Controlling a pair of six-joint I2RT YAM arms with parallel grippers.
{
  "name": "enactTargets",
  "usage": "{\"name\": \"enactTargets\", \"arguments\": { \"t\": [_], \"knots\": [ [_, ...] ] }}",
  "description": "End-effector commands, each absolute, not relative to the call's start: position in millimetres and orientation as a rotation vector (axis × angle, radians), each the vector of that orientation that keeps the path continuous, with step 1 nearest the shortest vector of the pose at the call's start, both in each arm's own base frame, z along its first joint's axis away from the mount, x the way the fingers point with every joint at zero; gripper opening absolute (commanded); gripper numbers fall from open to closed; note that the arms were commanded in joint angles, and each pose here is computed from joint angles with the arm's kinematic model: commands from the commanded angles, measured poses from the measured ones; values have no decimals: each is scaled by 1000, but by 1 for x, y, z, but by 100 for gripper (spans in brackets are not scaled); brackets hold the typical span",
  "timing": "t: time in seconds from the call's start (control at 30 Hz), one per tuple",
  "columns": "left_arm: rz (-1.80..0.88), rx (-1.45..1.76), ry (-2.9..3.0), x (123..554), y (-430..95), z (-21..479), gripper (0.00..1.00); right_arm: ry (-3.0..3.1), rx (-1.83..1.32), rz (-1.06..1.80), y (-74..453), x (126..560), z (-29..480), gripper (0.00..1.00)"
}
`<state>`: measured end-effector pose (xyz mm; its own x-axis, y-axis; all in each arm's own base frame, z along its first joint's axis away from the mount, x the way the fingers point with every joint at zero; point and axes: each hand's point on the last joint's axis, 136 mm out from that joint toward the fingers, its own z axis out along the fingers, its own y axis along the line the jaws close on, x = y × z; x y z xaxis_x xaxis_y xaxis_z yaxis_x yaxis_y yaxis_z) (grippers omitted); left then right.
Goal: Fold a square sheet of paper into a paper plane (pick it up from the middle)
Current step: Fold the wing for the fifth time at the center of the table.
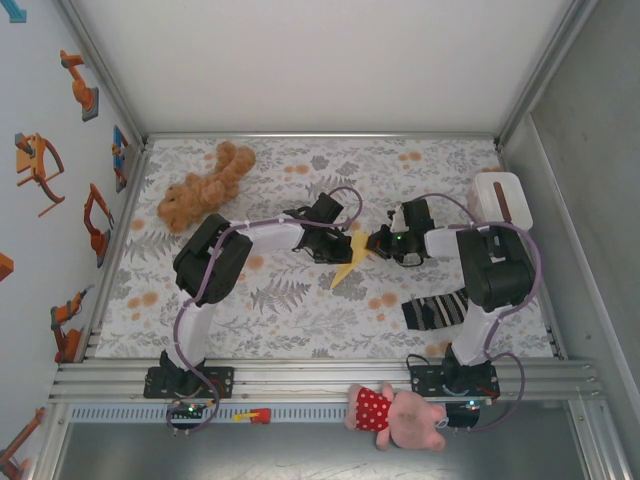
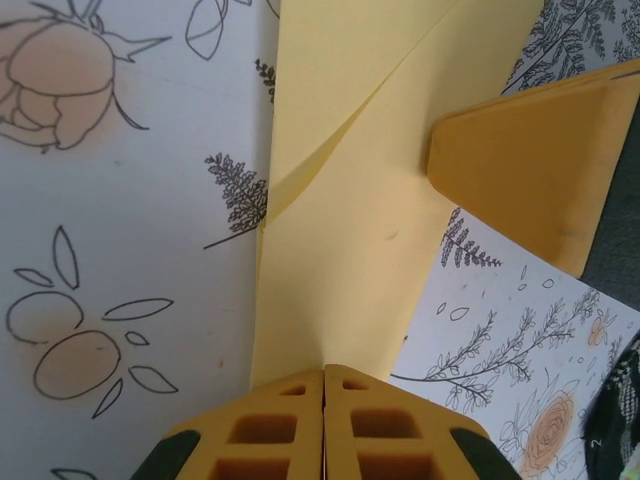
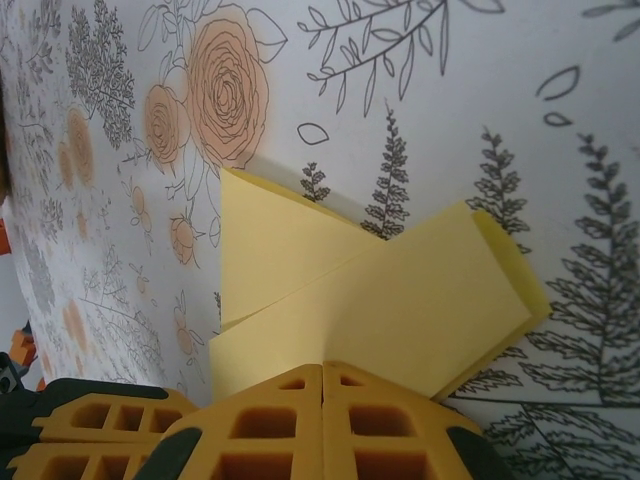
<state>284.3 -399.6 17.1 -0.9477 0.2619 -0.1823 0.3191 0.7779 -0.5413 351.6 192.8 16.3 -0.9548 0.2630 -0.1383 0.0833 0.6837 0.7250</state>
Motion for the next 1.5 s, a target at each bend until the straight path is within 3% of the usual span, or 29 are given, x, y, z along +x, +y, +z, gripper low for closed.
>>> {"name": "enactTargets", "arguments": {
  "t": [0.0,0.87,1.47],
  "knots": [
    [-987,513,2801,286,-405,50,10,2814,325,952,174,332,-23,0],
    [-1141,495,2830,293,-437,19,4,2848,346,958,175,332,-30,0],
    [-1042,498,2910,279,-420,2,4,2871,393,936,171,329,-40,0]
  ]
}}
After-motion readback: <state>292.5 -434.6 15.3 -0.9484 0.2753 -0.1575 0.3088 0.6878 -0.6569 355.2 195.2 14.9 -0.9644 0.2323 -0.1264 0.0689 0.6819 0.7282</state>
